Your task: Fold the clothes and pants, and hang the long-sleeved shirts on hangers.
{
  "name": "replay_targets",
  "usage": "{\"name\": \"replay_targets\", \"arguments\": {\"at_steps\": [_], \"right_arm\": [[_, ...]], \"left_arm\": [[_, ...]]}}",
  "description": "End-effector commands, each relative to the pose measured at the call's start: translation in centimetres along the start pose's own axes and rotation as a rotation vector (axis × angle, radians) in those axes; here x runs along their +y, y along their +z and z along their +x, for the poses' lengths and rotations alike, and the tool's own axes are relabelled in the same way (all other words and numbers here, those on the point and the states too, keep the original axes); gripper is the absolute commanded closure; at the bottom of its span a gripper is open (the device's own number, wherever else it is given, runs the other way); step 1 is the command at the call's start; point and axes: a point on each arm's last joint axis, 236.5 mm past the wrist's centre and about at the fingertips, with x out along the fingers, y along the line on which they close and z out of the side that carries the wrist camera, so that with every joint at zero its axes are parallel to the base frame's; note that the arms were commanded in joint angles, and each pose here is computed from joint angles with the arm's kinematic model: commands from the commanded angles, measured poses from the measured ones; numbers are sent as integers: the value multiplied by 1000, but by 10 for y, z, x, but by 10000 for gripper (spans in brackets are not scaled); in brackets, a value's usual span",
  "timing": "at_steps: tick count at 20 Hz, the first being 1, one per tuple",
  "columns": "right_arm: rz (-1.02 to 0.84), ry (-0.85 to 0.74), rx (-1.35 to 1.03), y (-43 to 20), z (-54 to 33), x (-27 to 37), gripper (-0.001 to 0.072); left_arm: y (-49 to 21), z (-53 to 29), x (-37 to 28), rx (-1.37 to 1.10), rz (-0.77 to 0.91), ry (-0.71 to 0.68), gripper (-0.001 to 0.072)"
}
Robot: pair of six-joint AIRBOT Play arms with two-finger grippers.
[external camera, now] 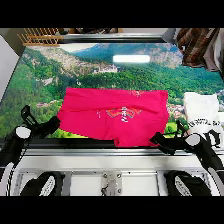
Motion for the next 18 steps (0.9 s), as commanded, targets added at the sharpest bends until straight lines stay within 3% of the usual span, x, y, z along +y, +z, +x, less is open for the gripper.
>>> {"name": "replay_targets", "arguments": {"at_steps": [1, 3, 4, 12, 18], "right_arm": [[6, 9, -30, 4, 3, 5, 283], [-42, 12, -32, 5, 1, 7, 600], [-74, 12, -27, 6, -3, 11, 694], [-397, -268, 73, -17, -94, -16, 696], [-405, -253, 22, -7, -115, 4, 697]], "left_arm": [[0, 0, 0, -1, 2, 0, 701], [0, 0, 0, 1, 2, 0, 701], [-1, -1, 0, 6, 3, 0, 701], [-24, -50, 2, 102, 154, 68, 701], [-37, -82, -6, 64, 186, 33, 702]]}}
